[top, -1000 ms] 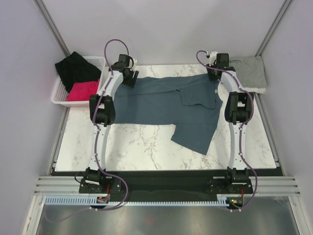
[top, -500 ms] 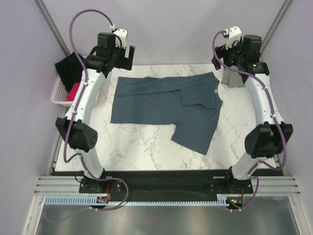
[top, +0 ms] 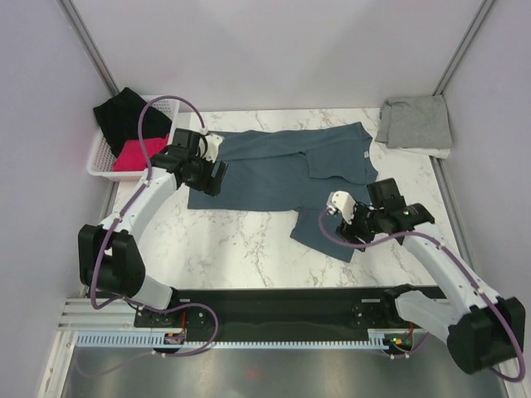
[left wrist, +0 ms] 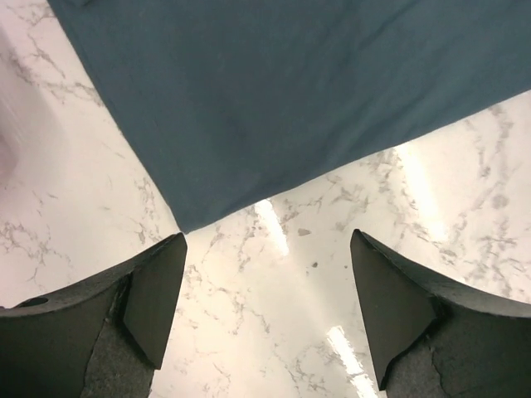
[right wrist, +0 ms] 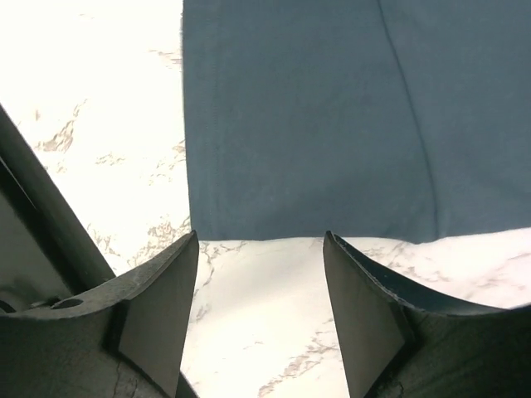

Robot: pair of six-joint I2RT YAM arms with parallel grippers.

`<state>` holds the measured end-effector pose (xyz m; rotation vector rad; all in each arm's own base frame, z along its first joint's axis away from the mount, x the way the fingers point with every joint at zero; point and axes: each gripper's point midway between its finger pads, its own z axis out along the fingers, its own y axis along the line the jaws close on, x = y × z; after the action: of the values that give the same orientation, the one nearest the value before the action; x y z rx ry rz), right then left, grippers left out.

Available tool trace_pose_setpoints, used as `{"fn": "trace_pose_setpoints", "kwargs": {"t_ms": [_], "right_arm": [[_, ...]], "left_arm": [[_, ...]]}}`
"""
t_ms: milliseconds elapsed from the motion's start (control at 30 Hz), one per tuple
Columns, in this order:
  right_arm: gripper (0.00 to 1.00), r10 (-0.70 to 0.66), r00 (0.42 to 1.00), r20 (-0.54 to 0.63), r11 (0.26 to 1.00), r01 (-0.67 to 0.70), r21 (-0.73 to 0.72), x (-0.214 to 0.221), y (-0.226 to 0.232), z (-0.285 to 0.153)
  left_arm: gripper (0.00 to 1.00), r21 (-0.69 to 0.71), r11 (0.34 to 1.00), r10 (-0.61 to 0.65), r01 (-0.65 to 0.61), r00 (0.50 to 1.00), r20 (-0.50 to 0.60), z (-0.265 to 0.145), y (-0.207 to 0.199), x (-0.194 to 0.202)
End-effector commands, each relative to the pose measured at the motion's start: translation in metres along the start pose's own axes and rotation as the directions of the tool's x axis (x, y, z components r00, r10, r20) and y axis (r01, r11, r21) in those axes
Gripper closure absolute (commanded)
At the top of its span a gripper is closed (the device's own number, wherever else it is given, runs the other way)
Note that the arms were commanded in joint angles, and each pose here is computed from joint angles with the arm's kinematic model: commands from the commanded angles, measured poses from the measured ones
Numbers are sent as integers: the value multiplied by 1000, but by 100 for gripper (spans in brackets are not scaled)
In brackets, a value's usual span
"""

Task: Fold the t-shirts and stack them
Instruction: Fold the tshirt

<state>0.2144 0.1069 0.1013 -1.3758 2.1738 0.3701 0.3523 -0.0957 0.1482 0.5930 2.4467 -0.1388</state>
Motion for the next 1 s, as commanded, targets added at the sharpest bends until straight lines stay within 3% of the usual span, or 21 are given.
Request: {"fn": "trace_pose_setpoints", "kwargs": {"t_ms": [0,267,433,967], "right_arm": [[31,-222,972,76,975,223,-4,-9,15,-6],[33,-361,933,-2,929,359,-85,20,34,15],[33,-417,908,-47,905,410,-116,34,34,31],[34,-453,882,-128,890,439,-126,56,27,63]], "left_arm": [[14,-113,993,51,-41,995,88,0,24,-17],[17,-179,984,10,-16,999,-34,36,38,15],[17,-192,981,-9,2,999,-35,39,41,14],[19,-209,978,-23,0,994,-108,53,51,32]]}}
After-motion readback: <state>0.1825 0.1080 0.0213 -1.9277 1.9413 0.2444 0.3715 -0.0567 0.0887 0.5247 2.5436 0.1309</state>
